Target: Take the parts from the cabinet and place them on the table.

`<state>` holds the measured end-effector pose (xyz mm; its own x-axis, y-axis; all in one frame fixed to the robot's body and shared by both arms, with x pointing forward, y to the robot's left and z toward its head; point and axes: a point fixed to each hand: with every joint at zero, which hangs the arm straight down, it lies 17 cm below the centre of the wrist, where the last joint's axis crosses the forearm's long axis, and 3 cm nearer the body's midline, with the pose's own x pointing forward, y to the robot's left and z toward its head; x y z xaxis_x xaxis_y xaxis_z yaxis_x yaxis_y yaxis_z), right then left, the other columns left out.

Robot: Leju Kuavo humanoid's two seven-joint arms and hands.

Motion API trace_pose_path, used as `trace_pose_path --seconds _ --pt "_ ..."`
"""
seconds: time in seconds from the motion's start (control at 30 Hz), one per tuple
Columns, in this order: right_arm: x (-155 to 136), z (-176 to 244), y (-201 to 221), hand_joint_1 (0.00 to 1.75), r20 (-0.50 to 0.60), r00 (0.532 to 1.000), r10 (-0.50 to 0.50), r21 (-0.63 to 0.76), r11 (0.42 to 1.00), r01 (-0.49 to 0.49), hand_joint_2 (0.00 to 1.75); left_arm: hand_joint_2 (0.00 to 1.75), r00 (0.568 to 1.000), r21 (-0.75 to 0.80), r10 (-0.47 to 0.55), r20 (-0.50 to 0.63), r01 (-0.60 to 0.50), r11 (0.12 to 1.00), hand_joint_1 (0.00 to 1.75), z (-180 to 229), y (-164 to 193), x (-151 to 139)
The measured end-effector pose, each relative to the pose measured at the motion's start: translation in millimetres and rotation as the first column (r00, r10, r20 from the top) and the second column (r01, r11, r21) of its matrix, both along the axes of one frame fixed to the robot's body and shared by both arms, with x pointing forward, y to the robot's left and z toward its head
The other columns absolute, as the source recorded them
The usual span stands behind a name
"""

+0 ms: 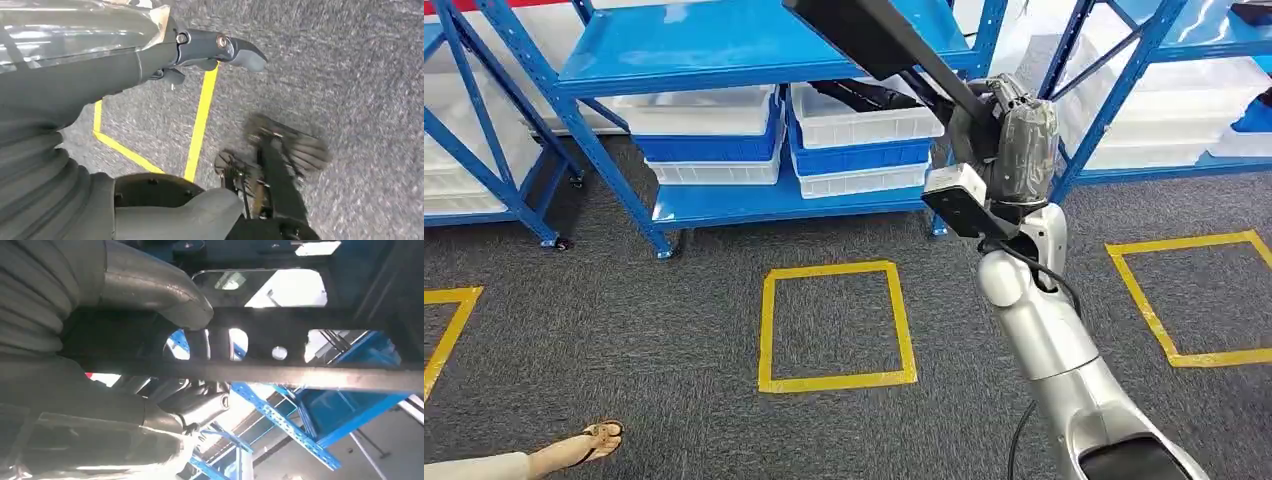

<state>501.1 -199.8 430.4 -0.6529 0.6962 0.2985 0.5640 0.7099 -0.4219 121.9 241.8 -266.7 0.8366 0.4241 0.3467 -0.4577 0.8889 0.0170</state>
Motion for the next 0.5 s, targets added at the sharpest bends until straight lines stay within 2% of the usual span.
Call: trace_pose_path --seconds 0.5 --pt "2.1 -8.7 5.5 1.75 -0.038 0.999 0.001 0.002 1.0 -0.001 1.75 1.75 0.996 0.006 -0.018 -0.092 0.019 1.0 0.0 -4.8 0.8 -12.5"
